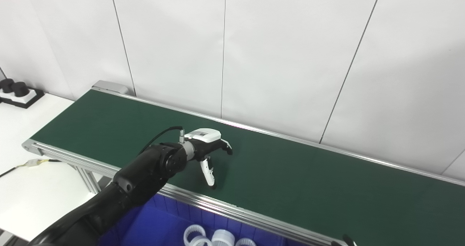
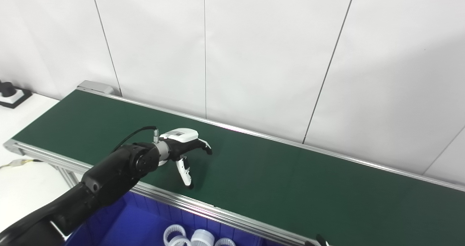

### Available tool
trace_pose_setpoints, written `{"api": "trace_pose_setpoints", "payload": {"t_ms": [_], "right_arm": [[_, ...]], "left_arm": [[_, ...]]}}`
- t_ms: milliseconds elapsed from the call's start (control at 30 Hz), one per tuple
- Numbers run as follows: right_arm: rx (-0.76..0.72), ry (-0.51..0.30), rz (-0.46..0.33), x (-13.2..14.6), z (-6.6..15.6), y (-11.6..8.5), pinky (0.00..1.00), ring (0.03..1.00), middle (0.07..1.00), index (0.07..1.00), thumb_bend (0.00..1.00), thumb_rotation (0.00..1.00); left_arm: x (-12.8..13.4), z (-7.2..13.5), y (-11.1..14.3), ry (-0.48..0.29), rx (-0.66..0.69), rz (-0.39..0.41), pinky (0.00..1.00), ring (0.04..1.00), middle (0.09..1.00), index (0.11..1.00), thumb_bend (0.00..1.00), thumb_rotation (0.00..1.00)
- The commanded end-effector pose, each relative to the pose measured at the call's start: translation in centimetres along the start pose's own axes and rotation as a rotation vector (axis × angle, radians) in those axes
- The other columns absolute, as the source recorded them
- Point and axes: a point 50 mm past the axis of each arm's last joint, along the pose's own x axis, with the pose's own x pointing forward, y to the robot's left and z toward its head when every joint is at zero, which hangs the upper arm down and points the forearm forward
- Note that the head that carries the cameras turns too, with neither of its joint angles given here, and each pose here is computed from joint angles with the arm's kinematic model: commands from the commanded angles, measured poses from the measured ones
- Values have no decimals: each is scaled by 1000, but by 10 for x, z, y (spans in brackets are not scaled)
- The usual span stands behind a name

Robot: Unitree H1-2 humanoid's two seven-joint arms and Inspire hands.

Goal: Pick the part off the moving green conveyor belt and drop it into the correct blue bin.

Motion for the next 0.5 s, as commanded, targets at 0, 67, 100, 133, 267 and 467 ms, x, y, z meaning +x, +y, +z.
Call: {"api": "trace_pose_setpoints", "payload": {"t_ms": [0, 67, 100, 133, 267, 467], "right_arm": [[-2, -75, 1, 5, 13, 0, 677, 773, 830, 928, 265, 797], [-2, -75, 1, 5, 14, 0, 679, 777, 833, 929, 254, 791], [-6, -75, 1, 5, 14, 0, 676, 776, 834, 929, 250, 787], [-6, -75, 1, 4, 14, -1, 673, 776, 834, 930, 247, 785], [-9, -76, 0, 3, 14, -1, 676, 777, 833, 930, 245, 783], [-11, -72, 1, 3, 14, -1, 677, 774, 827, 928, 263, 800]], "left_arm": [[-3, -4, 19, 6, 43, 60, 937, 909, 890, 818, 955, 148], [-2, -4, 18, 2, 40, 61, 939, 906, 889, 820, 955, 150], [-3, -4, 18, 0, 39, 63, 938, 905, 890, 820, 953, 150], [-3, -4, 18, 0, 38, 64, 940, 909, 892, 820, 949, 146], [-4, -7, 17, 1, 38, 70, 944, 918, 894, 818, 944, 143], [-7, -9, 16, 0, 39, 76, 920, 893, 883, 804, 943, 130]]}}
